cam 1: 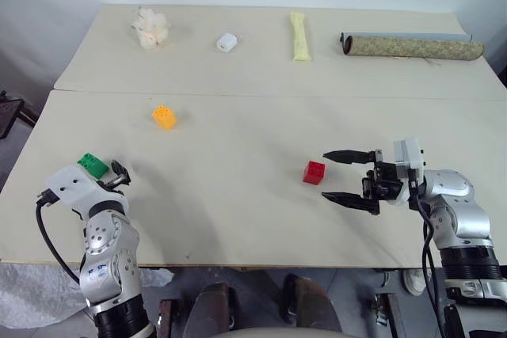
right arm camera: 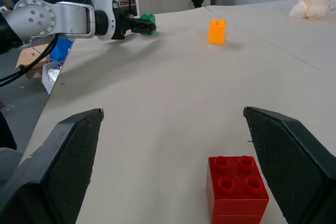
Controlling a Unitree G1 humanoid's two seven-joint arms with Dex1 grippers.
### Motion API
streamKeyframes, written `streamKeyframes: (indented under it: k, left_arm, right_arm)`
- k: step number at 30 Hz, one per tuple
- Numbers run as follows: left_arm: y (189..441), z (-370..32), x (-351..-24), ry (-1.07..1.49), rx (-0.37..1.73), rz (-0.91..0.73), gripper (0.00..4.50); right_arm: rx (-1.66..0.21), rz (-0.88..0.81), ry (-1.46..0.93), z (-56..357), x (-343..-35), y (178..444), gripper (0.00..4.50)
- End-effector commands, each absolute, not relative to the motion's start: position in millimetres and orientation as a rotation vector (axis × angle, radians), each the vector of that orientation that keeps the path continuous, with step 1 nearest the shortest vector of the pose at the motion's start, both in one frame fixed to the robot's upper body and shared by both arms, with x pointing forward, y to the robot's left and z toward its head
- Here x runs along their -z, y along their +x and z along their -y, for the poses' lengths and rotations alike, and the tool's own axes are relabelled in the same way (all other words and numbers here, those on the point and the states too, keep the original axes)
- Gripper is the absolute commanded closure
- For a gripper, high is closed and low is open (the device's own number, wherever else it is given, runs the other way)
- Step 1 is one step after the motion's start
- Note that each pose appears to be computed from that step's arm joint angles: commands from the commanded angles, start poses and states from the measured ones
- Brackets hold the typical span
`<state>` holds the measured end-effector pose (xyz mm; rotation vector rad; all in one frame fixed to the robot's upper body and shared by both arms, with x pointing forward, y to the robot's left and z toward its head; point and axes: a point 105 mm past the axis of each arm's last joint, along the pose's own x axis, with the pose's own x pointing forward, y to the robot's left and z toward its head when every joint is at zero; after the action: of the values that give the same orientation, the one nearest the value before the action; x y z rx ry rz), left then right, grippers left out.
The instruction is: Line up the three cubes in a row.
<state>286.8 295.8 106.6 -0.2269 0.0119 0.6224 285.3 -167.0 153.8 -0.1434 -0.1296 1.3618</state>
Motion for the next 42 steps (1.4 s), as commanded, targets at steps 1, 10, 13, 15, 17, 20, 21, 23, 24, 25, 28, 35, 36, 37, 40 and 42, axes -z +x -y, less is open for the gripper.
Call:
streamKeyframes:
  k: [1,10,13,15,17,20,21,23,24,25,28,35,36,37,40,42]
  left_arm:
    - [288,-302,-124,-0.189,-0.630,0.077,0.58]
    - [296,-299,-131,-0.134,-0.514,0.125,3.06]
    - [294,-305,-138,-0.052,-0.277,0.155,3.06]
    - [288,-305,-161,-0.047,-0.044,0.232,3.06]
    - [287,-283,-197,0.008,0.262,0.306,3.06]
    - [290,-246,-221,0.065,0.604,0.309,3.06]
    - [292,-228,-223,0.091,0.732,0.284,3.06]
    - [297,-189,-217,0.156,0.995,0.222,3.06]
    - [298,-179,-214,0.176,1.076,0.201,3.06]
    - [299,-169,-210,0.193,1.144,0.176,3.06]
    - [315,-131,-182,0.234,1.344,0.090,3.06]
    - [353,-95,-138,0.385,1.498,-0.008,3.06]
    - [358,-92,-138,0.400,1.495,-0.002,3.06]
    - [361,-90,-137,0.411,1.497,-0.003,3.06]
    - [366,-88,-135,0.427,1.503,-0.006,3.06]
    - [367,-87,-135,0.442,1.511,0.001,3.06]
  right_arm:
    - [-1.373,0.166,-0.152,164,-161,283,0.00]
    - [-1.361,0.143,-0.142,165,-153,280,0.00]
    - [-1.340,0.139,-0.149,170,-153,279,0.00]
    - [-1.311,0.137,-0.157,177,-154,278,0.00]
    - [-1.265,0.135,-0.169,187,-157,278,0.00]
    - [-1.199,0.134,-0.179,201,-159,278,0.00]
    - [-1.172,0.135,-0.181,207,-160,278,0.00]
    - [-1.109,0.142,-0.192,219,-162,276,0.00]
    - [-1.091,0.144,-0.195,223,-162,276,0.00]
    - [-1.076,0.146,-0.197,225,-163,275,0.00]
    - [-1.022,0.146,-0.205,234,-162,268,0.00]
    - [-0.973,0.148,-0.207,235,-164,251,0.00]
    - [-0.968,0.146,-0.207,236,-163,248,0.00]
    - [-0.964,0.144,-0.207,236,-162,246,0.00]
    - [-0.954,0.139,-0.202,235,-161,241,0.00]
    - [-0.945,0.137,-0.200,234,-160,238,0.00]
